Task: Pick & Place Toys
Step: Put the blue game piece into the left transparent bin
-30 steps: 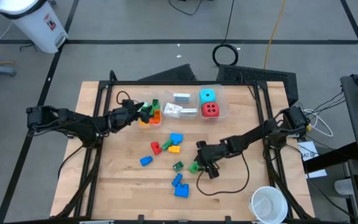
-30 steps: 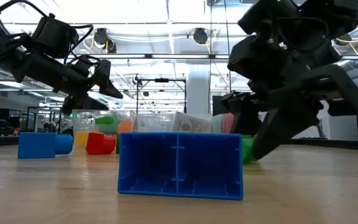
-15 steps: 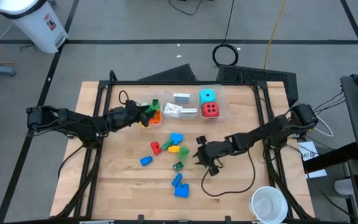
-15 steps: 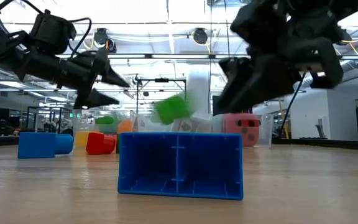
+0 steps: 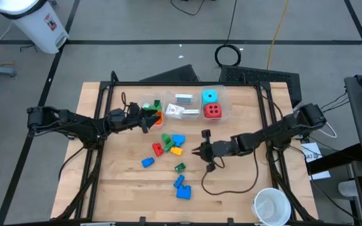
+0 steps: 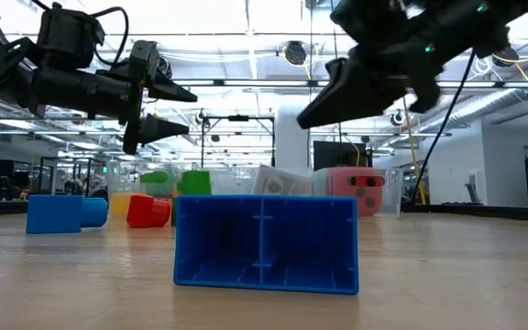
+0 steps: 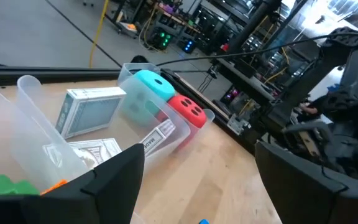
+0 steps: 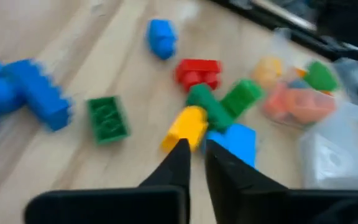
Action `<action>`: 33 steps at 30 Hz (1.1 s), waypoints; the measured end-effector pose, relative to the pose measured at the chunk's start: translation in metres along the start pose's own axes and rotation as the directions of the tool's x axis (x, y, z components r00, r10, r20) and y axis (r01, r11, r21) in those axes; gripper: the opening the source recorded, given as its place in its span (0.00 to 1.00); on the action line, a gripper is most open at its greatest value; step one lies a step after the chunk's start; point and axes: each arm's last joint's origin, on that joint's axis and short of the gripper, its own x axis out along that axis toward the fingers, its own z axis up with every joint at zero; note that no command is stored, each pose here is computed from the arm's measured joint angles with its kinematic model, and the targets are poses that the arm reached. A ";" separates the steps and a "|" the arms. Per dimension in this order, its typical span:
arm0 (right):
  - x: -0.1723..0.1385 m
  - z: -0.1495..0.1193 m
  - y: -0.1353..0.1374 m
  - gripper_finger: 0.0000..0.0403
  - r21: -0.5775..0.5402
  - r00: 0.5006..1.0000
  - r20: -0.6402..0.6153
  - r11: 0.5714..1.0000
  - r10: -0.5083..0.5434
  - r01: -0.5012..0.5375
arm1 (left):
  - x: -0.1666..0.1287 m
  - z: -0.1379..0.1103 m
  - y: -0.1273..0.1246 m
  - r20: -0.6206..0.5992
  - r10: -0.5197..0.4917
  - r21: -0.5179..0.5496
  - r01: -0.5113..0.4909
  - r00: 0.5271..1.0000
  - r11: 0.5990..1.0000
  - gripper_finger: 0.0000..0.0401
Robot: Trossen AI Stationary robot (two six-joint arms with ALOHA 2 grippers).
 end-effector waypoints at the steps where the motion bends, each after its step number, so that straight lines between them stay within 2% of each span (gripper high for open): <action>1: 0.002 -0.001 -0.003 0.08 0.026 1.000 0.014 0.999 -0.020 0.020 | 0.000 0.000 0.000 0.000 0.000 -0.001 0.000 1.000 1.000 0.77; 4: 0.015 -0.005 -0.015 0.20 0.084 0.995 0.081 0.995 -0.056 0.049 | 0.000 0.000 0.000 0.002 0.001 -0.002 -0.001 1.000 1.000 0.77; 8: 0.041 -0.022 -0.026 0.41 0.149 0.995 0.090 0.988 -0.047 0.033 | 0.000 0.000 0.000 0.006 0.008 -0.003 -0.008 1.000 1.000 0.77; 12: 0.065 -0.036 -0.036 0.61 0.206 0.999 0.034 0.978 -0.034 0.026 | 0.000 -0.001 -0.001 -0.002 0.003 -0.002 -0.003 1.000 1.000 0.77; 16: 0.084 -0.047 -0.048 0.74 0.247 0.998 -0.016 0.967 -0.054 0.057 | 0.000 -0.002 -0.002 -0.007 -0.002 0.001 0.002 1.000 1.000 0.77; 19: 0.092 -0.053 -0.057 0.78 0.259 0.997 -0.039 0.962 -0.073 0.080 | 0.000 -0.002 -0.002 -0.009 0.001 0.001 -0.001 1.000 1.000 0.77; 22: 0.097 -0.058 -0.063 0.78 0.287 0.999 -0.032 0.958 -0.020 0.028 | 0.000 -0.002 -0.002 -0.010 0.000 0.001 0.000 1.000 1.000 0.77; 27: 0.104 -0.068 -0.062 0.73 0.323 0.997 -0.028 0.945 0.069 -0.057 | 0.000 -0.003 -0.001 -0.018 0.005 0.000 -0.005 1.000 1.000 0.77; 33: 0.106 -0.070 -0.058 0.65 0.306 0.996 -0.031 0.949 0.083 -0.070 | 0.000 -0.004 0.000 -0.031 0.013 -0.003 -0.013 0.999 1.000 0.77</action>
